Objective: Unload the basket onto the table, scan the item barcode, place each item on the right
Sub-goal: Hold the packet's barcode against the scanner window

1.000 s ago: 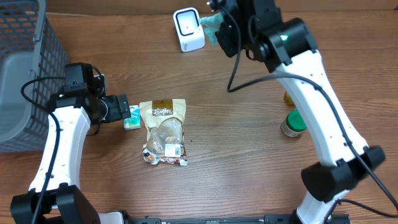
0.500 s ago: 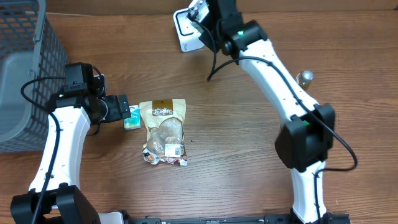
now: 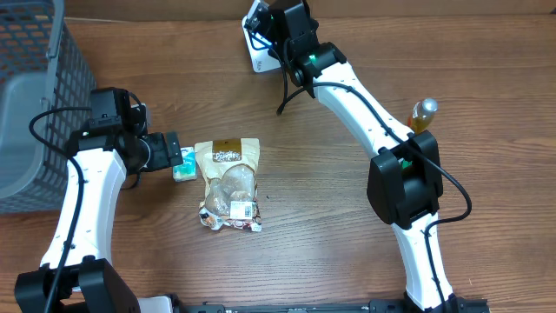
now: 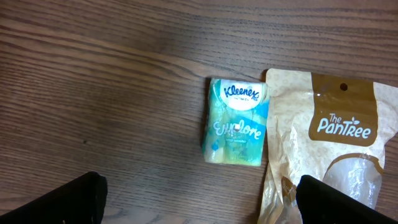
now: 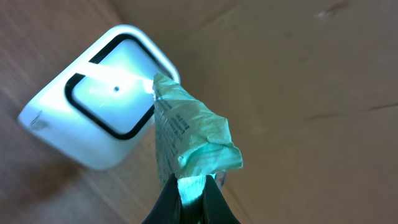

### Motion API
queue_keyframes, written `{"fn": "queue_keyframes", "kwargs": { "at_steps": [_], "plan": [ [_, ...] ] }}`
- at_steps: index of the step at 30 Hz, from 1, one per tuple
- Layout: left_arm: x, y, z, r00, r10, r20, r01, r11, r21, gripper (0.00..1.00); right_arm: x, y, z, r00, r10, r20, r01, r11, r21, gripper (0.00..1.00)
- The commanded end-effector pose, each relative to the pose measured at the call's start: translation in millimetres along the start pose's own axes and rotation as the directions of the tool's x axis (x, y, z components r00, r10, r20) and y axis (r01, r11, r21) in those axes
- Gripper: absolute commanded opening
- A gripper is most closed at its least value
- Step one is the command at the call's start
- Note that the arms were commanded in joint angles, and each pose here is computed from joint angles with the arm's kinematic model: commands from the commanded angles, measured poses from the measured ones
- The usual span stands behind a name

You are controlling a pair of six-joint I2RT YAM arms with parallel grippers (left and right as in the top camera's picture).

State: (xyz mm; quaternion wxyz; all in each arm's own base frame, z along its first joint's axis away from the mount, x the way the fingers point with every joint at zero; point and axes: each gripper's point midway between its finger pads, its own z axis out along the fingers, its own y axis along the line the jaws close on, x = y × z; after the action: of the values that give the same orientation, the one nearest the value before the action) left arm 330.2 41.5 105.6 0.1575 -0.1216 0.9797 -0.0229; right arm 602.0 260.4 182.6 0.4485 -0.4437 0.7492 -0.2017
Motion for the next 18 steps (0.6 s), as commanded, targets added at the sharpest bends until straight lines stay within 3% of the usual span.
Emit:
{"fn": "queue_keyframes", "kwargs": {
  "at_steps": [1, 18],
  "plan": [
    [-7, 1, -5, 1.0, -0.013, 0.022, 0.013, 1.0, -0.005, 1.0, -9, -6, 0, 1.0, -0.003, 0.027, 0.002, 0.999, 0.038, 0.04],
    [-7, 2, -5, 1.0, -0.013, 0.022, 0.013, 1.0, -0.005, 0.99, 2, 58, 32, 0.999, -0.047, 0.019, 0.048, 0.995, -0.086, 0.04]
  ]
}}
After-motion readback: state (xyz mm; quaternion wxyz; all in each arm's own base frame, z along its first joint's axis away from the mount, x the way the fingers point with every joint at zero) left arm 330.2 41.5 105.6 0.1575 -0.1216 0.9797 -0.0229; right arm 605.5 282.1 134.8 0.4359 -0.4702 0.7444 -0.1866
